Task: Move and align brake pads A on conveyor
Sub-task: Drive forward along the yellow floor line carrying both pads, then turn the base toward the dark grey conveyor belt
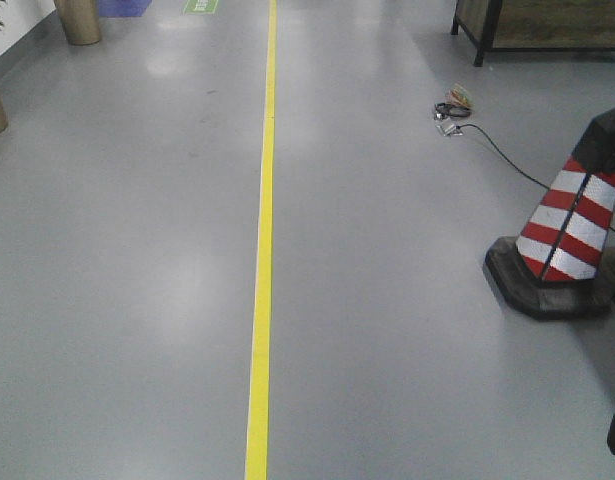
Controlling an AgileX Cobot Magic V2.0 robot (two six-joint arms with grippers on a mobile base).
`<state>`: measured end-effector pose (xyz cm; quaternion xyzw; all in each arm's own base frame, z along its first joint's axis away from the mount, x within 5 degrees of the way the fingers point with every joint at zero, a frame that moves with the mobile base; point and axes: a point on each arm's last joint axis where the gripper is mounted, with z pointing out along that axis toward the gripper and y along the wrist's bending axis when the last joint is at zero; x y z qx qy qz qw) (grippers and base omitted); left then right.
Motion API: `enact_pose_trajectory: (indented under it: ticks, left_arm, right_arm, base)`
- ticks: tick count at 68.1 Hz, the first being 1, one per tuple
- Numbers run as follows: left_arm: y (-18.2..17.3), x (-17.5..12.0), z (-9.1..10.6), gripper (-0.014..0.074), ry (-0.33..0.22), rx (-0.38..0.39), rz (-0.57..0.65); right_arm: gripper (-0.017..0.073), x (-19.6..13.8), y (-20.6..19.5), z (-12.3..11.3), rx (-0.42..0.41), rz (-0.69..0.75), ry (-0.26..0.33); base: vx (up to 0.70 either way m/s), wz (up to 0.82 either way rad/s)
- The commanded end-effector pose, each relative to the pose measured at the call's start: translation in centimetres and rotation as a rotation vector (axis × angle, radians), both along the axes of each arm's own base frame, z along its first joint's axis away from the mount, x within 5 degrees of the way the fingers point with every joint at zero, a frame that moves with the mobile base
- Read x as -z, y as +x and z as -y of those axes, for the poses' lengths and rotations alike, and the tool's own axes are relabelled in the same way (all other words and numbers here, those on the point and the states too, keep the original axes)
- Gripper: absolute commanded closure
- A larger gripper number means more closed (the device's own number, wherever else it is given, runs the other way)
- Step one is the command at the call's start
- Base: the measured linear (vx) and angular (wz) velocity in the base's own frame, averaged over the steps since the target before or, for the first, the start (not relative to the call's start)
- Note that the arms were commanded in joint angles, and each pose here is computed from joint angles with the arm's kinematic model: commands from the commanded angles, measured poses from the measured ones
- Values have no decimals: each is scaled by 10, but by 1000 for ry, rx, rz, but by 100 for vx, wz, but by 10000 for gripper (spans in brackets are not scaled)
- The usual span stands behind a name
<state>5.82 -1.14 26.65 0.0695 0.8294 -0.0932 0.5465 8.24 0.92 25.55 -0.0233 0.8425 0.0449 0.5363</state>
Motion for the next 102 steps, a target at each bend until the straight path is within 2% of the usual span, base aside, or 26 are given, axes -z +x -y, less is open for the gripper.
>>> enact_pose_trajectory:
  ticks: [1,68,102]
  left_arm:
    - [3,-16,2,599,-26,17,102]
    - [3,-16,2,599,-26,17,102]
    - [3,-16,2,599,-26,17,102]
  right_arm:
    - [569,-18,4,-1,-4,123,5]
    - [569,-18,4,-1,-4,123,5]
    - [569,-18,4,-1,-4,123,5]
  base:
    - [68,-4]
    - [55,2]
    - [29,-44]
